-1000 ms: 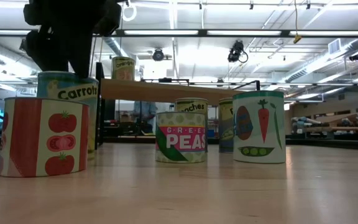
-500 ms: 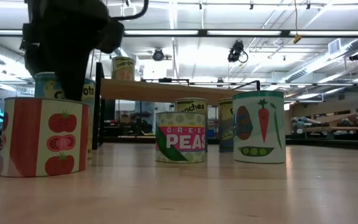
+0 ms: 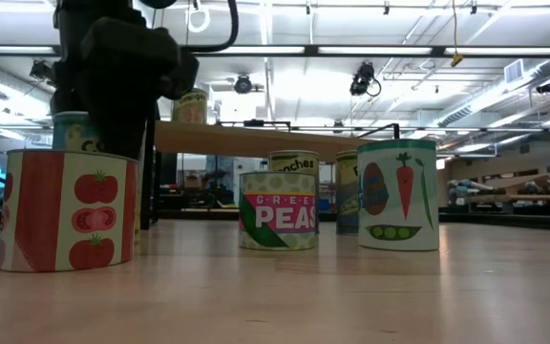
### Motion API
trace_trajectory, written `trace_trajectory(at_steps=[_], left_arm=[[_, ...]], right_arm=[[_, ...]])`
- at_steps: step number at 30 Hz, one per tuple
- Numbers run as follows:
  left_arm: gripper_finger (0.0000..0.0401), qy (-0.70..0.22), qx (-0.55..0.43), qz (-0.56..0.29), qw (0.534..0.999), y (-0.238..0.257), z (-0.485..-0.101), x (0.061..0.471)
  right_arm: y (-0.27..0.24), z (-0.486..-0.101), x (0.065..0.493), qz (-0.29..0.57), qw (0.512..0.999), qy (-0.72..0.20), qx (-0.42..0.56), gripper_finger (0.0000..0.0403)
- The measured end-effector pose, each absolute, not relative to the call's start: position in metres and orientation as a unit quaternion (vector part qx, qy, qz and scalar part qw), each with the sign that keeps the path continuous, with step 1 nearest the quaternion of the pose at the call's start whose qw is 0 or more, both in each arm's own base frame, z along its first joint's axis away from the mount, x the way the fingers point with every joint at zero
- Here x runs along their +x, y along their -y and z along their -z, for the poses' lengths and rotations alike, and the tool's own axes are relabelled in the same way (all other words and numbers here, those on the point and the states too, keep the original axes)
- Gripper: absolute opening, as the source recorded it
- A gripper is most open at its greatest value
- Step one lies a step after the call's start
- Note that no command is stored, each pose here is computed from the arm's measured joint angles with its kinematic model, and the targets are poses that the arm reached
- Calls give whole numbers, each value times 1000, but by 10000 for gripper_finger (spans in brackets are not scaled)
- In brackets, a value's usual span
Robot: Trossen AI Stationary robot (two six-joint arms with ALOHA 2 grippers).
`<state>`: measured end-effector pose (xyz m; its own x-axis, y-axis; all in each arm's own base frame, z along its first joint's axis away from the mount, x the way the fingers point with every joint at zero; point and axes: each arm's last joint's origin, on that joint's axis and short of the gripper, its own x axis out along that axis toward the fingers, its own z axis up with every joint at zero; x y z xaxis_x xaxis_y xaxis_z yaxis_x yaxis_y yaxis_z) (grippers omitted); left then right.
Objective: Pick and place cans onto a shelf
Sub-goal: Put the carrot can on the shelf
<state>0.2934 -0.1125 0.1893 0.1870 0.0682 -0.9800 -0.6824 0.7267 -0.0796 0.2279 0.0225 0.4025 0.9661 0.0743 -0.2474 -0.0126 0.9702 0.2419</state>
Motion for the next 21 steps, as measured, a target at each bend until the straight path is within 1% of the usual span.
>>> trace_trajectory(at_steps=[4,7,13,15,21], left_arm=[[331,-587,-264,-257,721,112,-188,292],[315,-588,-266,-256,720,113,-188,292],[314,-594,-271,-252,714,112,-188,292],[313,-608,-269,-234,710,110,-191,294],[313,-626,-232,-182,722,96,-217,307]], right_arm=[[-22,-403,228,-22,984,-128,120,22],[-22,-403,228,-22,984,-128,120,22],[-22,-403,228,-22,984,-128,120,22],[-22,-403,228,-22,984,-128,120,22],[-22,-403,228,-24,985,-128,110,22]])
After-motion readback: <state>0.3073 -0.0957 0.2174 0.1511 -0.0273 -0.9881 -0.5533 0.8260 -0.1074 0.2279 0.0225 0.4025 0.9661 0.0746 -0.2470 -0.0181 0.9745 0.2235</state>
